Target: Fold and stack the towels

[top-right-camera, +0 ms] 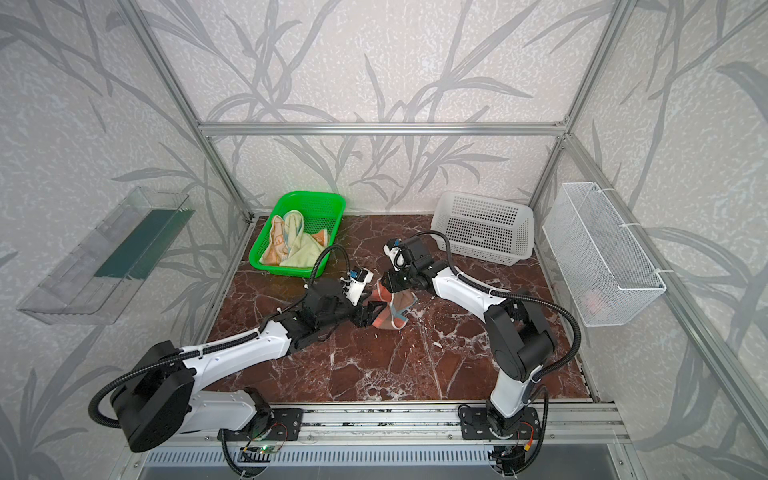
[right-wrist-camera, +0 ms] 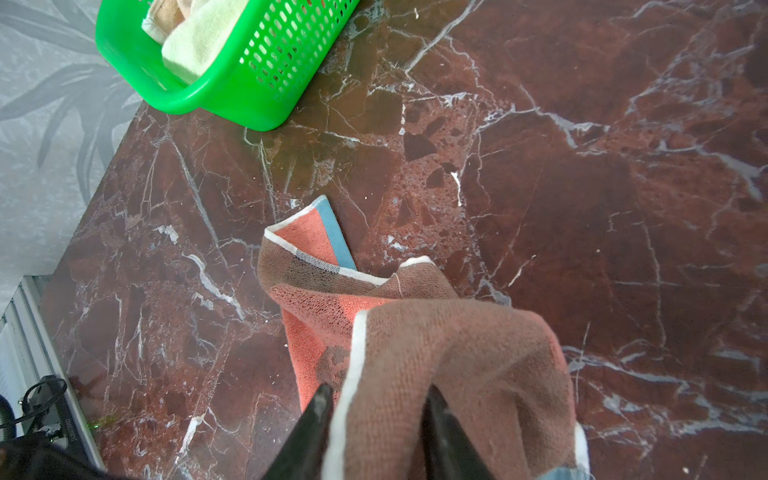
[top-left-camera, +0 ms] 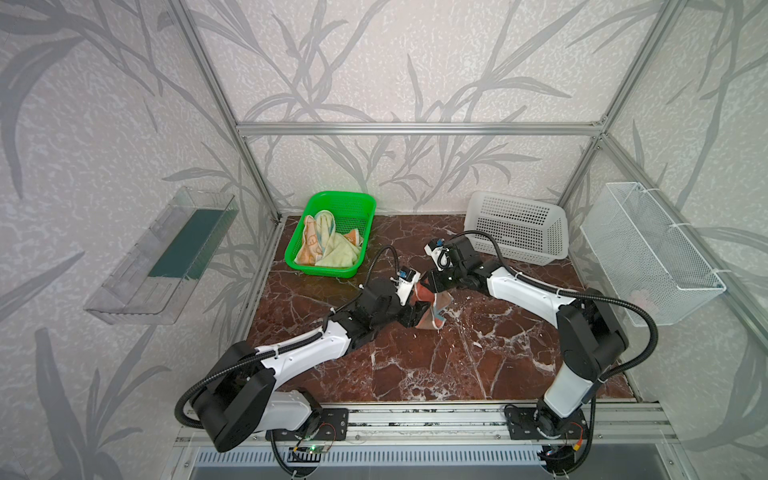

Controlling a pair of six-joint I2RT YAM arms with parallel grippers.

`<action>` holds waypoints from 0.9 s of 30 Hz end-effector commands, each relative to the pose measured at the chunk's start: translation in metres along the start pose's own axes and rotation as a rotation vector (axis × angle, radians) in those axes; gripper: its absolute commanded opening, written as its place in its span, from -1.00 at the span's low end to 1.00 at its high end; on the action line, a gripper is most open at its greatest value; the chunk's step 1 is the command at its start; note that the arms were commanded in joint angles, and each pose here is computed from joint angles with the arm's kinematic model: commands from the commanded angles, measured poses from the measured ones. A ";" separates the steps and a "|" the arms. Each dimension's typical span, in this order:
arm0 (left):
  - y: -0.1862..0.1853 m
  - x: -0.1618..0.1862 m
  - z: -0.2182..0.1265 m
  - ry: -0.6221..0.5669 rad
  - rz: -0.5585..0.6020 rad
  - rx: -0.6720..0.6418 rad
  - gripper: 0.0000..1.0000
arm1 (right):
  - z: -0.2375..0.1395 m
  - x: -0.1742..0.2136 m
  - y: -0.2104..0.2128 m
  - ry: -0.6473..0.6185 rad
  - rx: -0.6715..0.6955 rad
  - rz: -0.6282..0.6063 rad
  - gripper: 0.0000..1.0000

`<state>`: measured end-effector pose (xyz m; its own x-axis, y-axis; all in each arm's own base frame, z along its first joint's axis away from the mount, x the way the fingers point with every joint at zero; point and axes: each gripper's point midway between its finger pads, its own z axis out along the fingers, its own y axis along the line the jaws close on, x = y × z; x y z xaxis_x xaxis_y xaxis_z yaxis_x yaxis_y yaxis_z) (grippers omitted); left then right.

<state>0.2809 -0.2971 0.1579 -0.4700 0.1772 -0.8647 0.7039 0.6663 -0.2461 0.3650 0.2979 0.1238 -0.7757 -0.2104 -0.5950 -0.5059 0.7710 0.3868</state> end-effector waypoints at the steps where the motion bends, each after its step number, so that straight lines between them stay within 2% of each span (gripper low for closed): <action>1: -0.023 -0.023 0.004 -0.050 0.054 0.076 0.35 | -0.001 -0.004 0.000 -0.004 0.014 0.000 -0.26; 6: -0.030 -0.025 0.013 -0.044 0.072 0.092 0.33 | -0.001 -0.006 0.000 -0.004 0.019 -0.007 -0.25; 13: -0.034 -0.022 0.028 -0.005 0.074 0.115 0.10 | -0.003 -0.006 -0.001 -0.008 0.029 -0.015 -0.24; 21: -0.032 -0.016 0.035 0.018 0.082 0.110 -0.52 | -0.002 -0.008 -0.002 -0.010 0.032 -0.022 -0.20; 24: -0.029 -0.017 0.037 0.018 0.082 0.097 -0.91 | -0.002 -0.010 -0.001 -0.016 0.034 -0.024 -0.15; 25: -0.027 -0.017 0.038 0.020 0.077 0.082 -1.00 | -0.002 -0.012 -0.002 -0.020 0.037 -0.028 -0.08; 27: -0.020 -0.018 0.037 0.021 0.069 0.039 -1.00 | -0.004 -0.014 -0.005 -0.028 0.059 -0.039 0.15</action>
<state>0.2864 -0.3392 0.1535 -0.4420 0.2471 -0.8623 0.7706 0.5966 -0.2241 0.3692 0.2934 0.1231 -0.7662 -0.2172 -0.6048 -0.5015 0.7906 0.3513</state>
